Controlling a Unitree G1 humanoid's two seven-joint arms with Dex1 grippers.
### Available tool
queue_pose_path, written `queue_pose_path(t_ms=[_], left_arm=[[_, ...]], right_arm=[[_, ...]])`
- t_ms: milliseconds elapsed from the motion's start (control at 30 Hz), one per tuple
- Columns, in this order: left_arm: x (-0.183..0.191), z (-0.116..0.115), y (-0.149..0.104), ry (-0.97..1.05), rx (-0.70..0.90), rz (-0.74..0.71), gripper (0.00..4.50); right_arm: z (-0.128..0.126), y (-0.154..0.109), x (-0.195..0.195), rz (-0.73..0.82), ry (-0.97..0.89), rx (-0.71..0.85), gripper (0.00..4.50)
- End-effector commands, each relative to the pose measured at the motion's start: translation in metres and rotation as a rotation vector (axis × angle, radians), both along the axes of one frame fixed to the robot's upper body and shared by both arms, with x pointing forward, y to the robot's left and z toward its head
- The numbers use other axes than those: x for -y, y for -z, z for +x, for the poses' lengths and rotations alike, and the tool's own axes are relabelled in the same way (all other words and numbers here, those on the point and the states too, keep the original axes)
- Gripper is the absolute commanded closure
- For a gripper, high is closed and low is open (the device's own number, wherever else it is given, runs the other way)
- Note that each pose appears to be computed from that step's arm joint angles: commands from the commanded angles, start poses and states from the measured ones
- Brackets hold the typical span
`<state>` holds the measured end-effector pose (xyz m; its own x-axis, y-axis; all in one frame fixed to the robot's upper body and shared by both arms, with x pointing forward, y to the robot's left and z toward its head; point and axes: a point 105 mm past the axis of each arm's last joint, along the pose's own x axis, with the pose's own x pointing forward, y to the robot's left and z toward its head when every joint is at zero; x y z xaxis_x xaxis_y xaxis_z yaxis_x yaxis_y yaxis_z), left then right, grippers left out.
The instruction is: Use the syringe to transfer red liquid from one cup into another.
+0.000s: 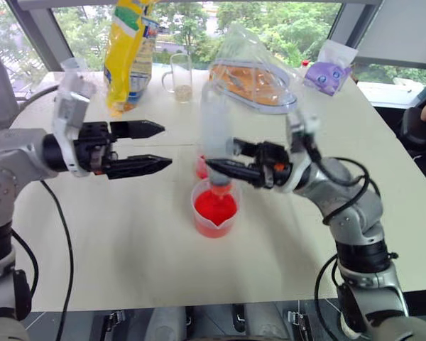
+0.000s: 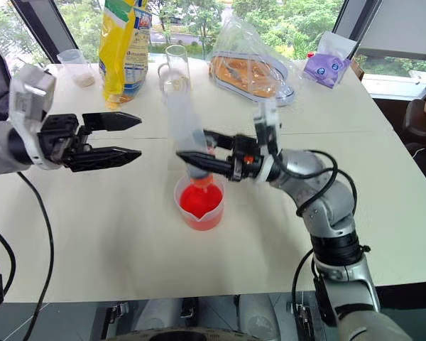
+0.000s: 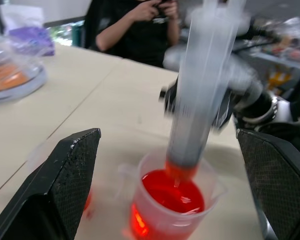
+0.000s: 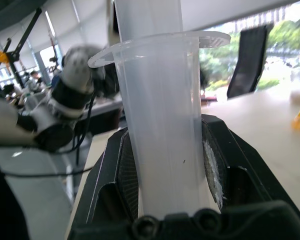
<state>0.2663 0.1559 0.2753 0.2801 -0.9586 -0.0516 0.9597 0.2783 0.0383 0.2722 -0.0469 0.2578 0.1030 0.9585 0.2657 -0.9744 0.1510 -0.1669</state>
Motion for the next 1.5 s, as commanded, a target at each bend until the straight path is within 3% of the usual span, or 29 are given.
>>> queue_pose_path(t_ms=[33,233,367,533,867,1133,1500], left_arm=[[-0.01,0.003,-0.014,-0.061,0.079,-0.009,0.02],[-0.012,0.008,-0.016,-0.087,0.103,-0.029,0.02],[-0.01,0.007,-0.015,-0.092,0.11,-0.033,0.02],[-0.008,0.006,-0.02,-0.101,0.132,-0.047,0.02],[0.005,0.028,-0.044,-0.155,0.228,-0.103,0.02],[0.023,0.062,-0.059,-0.195,0.275,-0.159,0.02],[0.045,0.084,-0.066,-0.178,0.282,-0.201,0.02]], right_arm=[[0.005,-0.033,0.002,0.071,-0.009,0.058,3.1],[0.046,-0.061,-0.004,0.127,0.028,0.086,3.1],[0.08,-0.056,-0.013,0.129,0.087,0.103,3.1],[0.111,-0.028,-0.022,0.075,0.155,0.108,3.1],[0.11,-0.001,-0.028,0.049,0.13,0.082,3.1],[0.107,0.007,-0.029,0.036,0.131,0.077,3.1],[0.107,0.01,-0.028,0.022,0.142,0.08,3.1]])
